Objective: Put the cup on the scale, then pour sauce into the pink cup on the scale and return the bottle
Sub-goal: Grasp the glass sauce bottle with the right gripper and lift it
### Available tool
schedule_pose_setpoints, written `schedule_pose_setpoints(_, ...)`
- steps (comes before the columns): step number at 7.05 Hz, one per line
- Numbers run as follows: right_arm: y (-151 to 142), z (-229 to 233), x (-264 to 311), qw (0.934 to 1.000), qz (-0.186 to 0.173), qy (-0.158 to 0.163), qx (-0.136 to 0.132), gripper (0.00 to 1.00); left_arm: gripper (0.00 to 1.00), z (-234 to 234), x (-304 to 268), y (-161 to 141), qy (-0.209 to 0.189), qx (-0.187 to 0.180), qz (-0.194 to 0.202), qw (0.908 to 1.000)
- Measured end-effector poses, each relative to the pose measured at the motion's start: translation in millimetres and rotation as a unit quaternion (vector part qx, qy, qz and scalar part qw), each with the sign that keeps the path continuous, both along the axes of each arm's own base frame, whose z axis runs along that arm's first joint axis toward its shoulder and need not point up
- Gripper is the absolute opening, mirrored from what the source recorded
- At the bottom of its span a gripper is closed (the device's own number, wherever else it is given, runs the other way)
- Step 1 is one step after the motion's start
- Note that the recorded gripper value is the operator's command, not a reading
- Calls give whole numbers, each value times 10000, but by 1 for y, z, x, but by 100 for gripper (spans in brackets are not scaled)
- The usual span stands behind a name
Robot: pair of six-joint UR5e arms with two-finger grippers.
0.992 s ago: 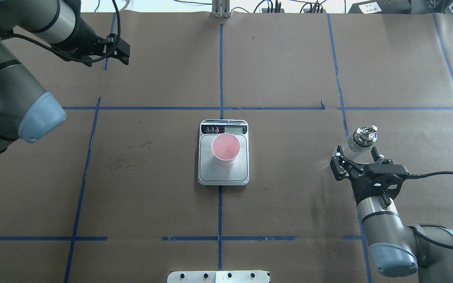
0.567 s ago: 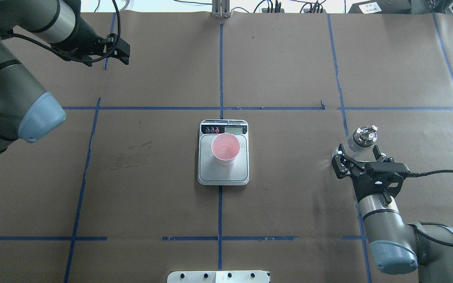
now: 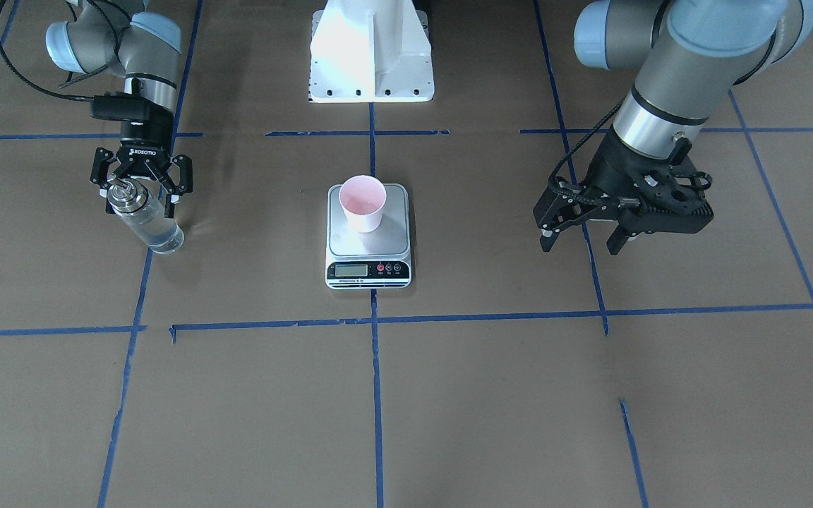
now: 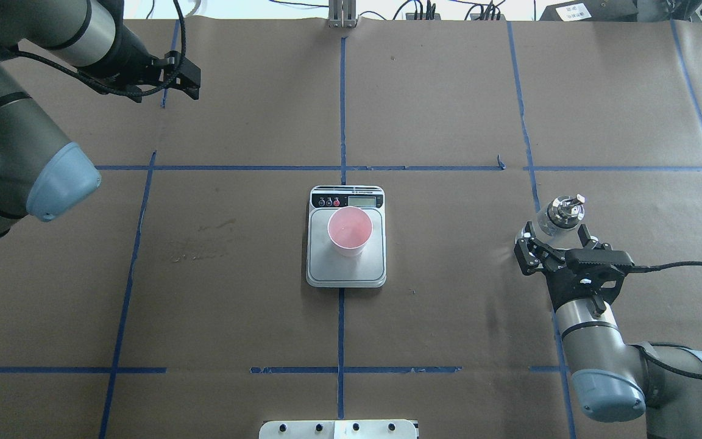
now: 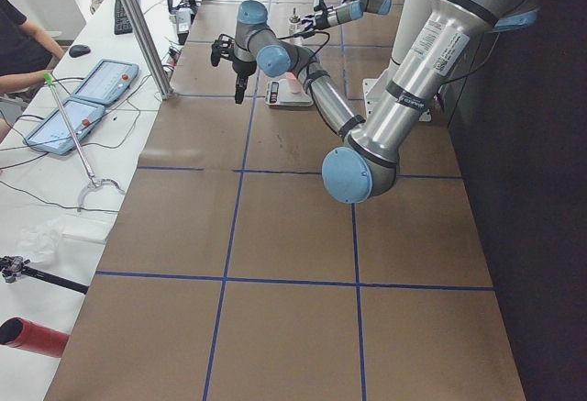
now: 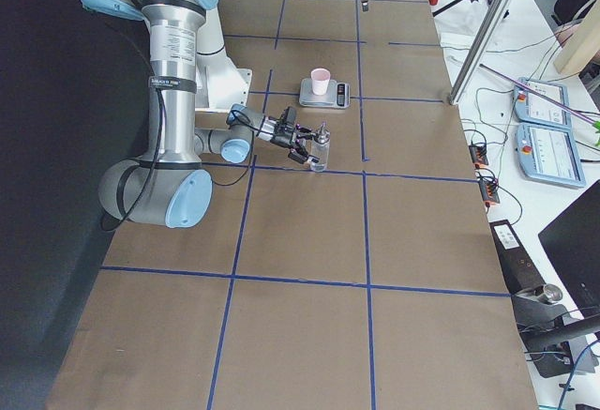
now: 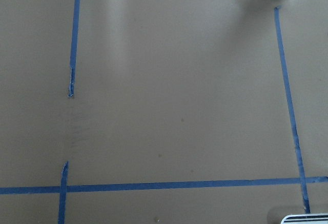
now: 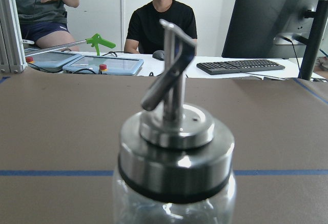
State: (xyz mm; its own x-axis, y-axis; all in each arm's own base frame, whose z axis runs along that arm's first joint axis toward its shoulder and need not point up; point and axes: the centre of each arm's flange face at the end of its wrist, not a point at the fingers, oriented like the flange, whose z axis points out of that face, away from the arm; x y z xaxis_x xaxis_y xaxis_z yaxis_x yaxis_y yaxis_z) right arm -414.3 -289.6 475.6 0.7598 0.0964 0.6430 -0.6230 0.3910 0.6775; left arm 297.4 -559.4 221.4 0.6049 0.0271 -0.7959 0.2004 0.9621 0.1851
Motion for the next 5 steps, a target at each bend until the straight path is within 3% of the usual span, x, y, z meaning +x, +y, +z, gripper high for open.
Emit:
schedule_pose_setpoints(4, -6, 3, -5, 9999, -5, 99, -16, 100, 99, -1, -1, 1, -2, -13, -6, 10000)
schedule_pose_setpoints(5, -8, 3, -5, 9999, -9, 112, -26, 95, 99, -1, -1, 1, 0, -14, -7, 10000)
